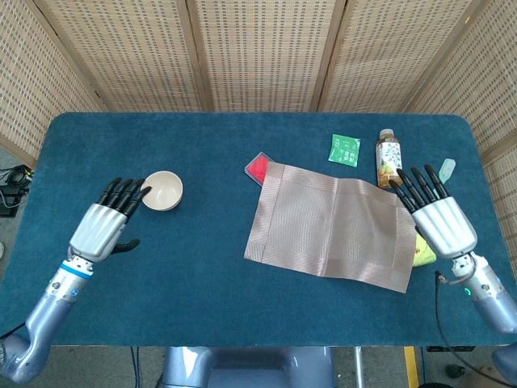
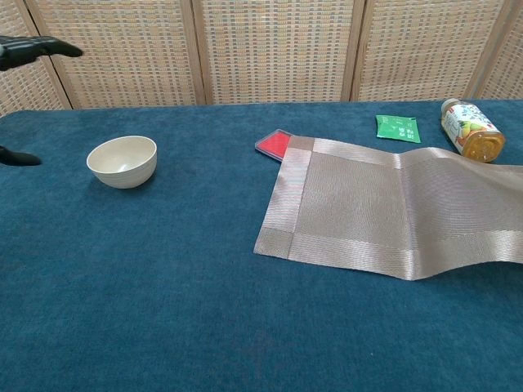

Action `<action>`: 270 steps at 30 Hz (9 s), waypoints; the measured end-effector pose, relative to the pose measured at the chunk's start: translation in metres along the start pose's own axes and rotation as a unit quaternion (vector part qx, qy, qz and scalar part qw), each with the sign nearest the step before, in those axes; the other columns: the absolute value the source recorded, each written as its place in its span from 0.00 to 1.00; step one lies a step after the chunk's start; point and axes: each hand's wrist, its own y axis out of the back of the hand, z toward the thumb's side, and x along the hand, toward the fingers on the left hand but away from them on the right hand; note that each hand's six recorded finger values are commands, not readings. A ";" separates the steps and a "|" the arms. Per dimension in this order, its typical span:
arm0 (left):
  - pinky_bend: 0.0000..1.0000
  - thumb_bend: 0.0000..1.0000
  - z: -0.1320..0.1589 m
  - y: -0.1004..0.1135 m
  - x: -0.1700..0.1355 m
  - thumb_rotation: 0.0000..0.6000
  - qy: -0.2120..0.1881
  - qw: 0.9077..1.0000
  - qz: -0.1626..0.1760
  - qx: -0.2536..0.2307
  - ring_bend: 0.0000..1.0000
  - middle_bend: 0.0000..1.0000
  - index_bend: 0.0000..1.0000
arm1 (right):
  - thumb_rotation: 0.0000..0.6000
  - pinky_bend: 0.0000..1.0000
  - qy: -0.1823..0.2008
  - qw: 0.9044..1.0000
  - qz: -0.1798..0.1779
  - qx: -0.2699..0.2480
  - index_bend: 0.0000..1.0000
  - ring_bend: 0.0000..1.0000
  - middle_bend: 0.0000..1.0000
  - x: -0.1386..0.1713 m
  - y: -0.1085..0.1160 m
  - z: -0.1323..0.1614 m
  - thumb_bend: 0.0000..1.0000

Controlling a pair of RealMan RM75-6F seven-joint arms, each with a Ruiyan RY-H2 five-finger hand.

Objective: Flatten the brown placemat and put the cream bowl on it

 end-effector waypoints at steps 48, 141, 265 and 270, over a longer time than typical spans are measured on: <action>0.00 0.00 0.192 -0.137 0.153 1.00 -0.254 0.953 -0.129 0.101 0.00 0.00 0.19 | 1.00 0.00 -0.132 0.977 -0.029 -0.164 0.00 0.00 0.00 0.059 -0.016 0.015 0.00; 0.00 0.47 0.116 -0.095 -0.024 1.00 -0.256 0.947 -0.153 0.117 0.00 0.00 0.79 | 1.00 0.00 -0.080 0.976 -0.058 -0.196 0.02 0.00 0.00 0.071 0.012 0.040 0.00; 0.00 0.41 0.131 -0.075 0.041 1.00 -0.245 0.955 -0.162 0.044 0.00 0.00 0.69 | 1.00 0.00 -0.092 0.974 -0.050 -0.201 0.02 0.00 0.00 0.070 0.010 0.032 0.00; 0.00 0.41 0.155 -0.083 0.026 1.00 -0.283 0.938 -0.184 0.079 0.00 0.00 0.69 | 1.00 0.00 -0.091 0.974 -0.050 -0.202 0.02 0.00 0.00 0.071 0.010 0.032 0.00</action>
